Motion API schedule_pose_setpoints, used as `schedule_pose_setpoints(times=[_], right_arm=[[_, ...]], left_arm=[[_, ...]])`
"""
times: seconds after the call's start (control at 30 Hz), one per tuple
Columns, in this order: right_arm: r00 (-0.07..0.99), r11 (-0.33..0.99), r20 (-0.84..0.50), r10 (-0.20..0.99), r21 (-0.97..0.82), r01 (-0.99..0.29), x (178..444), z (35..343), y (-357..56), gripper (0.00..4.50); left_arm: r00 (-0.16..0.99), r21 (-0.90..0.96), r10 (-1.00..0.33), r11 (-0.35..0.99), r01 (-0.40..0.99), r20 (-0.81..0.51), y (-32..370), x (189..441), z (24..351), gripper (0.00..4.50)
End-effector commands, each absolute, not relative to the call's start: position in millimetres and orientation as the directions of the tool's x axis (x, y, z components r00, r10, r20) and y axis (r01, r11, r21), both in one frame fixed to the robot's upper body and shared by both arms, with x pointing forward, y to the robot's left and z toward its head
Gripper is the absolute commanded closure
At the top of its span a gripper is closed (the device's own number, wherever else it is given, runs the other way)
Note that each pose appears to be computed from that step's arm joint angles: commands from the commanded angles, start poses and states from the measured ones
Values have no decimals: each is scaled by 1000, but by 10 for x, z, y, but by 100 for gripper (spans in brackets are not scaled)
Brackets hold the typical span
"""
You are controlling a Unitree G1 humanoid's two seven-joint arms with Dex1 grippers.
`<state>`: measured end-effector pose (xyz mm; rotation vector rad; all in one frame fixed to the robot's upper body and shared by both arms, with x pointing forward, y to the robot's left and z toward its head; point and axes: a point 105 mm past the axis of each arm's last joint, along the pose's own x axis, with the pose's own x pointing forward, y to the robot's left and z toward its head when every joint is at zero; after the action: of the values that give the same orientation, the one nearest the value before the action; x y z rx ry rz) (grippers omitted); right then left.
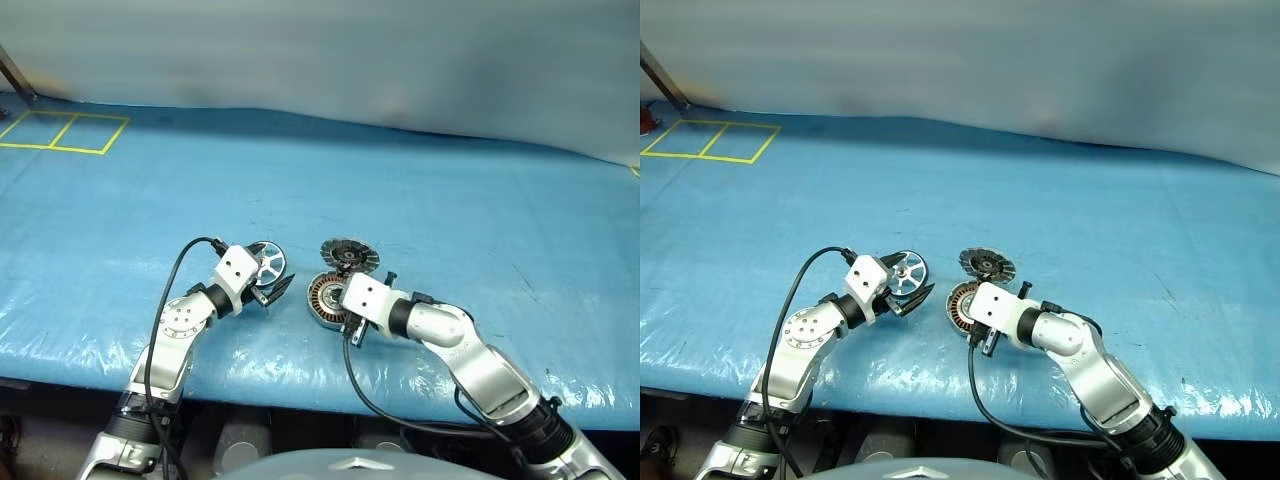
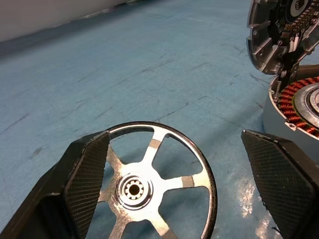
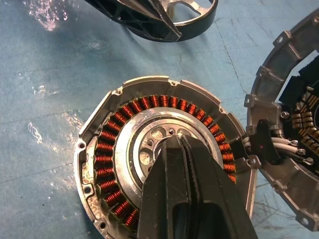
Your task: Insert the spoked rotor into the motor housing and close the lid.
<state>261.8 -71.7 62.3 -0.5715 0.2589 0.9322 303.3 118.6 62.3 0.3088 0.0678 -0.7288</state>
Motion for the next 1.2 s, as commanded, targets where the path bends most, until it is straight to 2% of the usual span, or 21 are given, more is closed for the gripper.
schedule_pose_setpoints(times=[0.03, 0.33, 1.03, 1.2], right_arm=[[594, 521, -430, 680, -287, -804, 2644, 665, -775, 446], [612, 556, -381, 693, -259, -790, 2668, 831, -809, 446], [578, 523, -421, 699, -252, -815, 2596, 748, -767, 446], [577, 534, -376, 725, -221, -816, 2591, 835, -715, 446]], left_arm=[[743, 293, -658, 691, 660, -124, 1139, 3045, 760, 0], [741, 291, -661, 689, 663, -123, 1128, 3046, 759, 0], [745, 290, -653, 693, 660, -134, 1142, 3046, 729, 0], [747, 291, -651, 694, 659, -140, 1149, 3043, 712, 0]])
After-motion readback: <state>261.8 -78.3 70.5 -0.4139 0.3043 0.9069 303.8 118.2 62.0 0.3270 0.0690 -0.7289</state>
